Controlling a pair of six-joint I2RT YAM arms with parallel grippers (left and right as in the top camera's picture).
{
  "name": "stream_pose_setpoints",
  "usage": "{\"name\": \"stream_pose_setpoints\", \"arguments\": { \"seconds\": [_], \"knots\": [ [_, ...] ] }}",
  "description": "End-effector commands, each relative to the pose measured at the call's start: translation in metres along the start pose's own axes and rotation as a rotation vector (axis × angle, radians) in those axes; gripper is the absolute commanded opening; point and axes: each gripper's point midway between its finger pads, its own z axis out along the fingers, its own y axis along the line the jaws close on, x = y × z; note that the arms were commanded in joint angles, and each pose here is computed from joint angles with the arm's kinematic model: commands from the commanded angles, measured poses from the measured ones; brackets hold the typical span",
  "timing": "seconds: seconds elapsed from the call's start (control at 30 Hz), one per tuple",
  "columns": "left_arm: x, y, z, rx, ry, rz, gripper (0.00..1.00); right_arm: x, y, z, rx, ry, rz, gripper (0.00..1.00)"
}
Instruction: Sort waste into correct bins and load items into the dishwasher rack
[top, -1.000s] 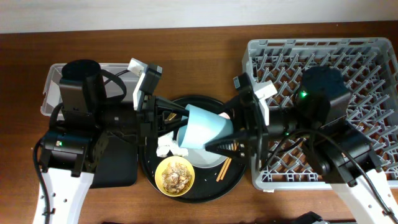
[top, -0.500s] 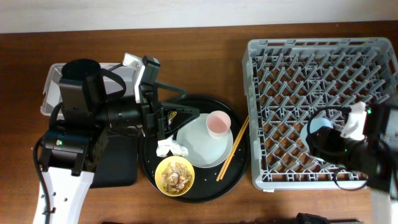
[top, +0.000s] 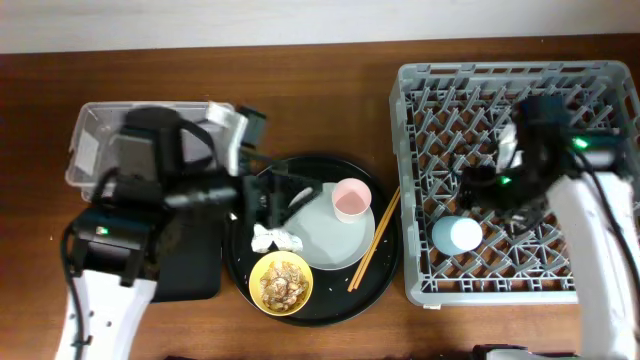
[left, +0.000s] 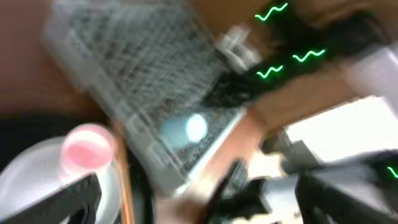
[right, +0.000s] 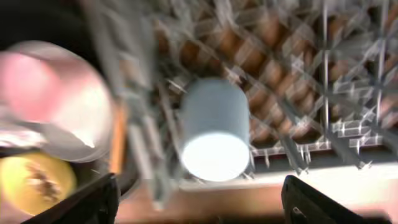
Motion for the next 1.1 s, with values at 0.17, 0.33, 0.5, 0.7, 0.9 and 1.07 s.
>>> {"name": "stream_pose_setpoints", "arguments": {
  "seconds": [0.17, 0.33, 0.5, 0.7, 0.9, 1.07],
  "knots": [
    [0.098, 0.141, 0.136, -0.655, 0.392, 0.159, 0.91, 0.015, 0.029, -0.095, -0.166, -0.331, -0.100, 0.82],
    [0.121, 0.205, 0.180, -0.765, 0.435, 0.166, 0.65, 0.027, 0.024, -0.083, -0.151, -0.253, -0.086, 0.82],
    [0.106, 0.198, 0.177, -0.775, 0.410, 0.106, 0.01, 0.028, 0.022, -0.082, -0.138, -0.250, -0.091, 0.82],
    [-0.002, 0.064, 0.071, -0.248, 0.179, -0.037, 0.01, 0.041, 0.083, -0.101, -0.481, -0.270, -0.422, 0.77],
    [-0.031, -0.077, -0.002, 0.527, 0.061, 0.197, 0.01, 0.084, 0.177, -0.194, -1.203, -0.420, -0.873, 0.90],
    [-0.022, -0.092, 0.008, 0.560, 0.096, 0.218, 0.01, 0.091, 0.209, -0.223, -1.323, -0.445, -0.990, 0.89]
  ]
}}
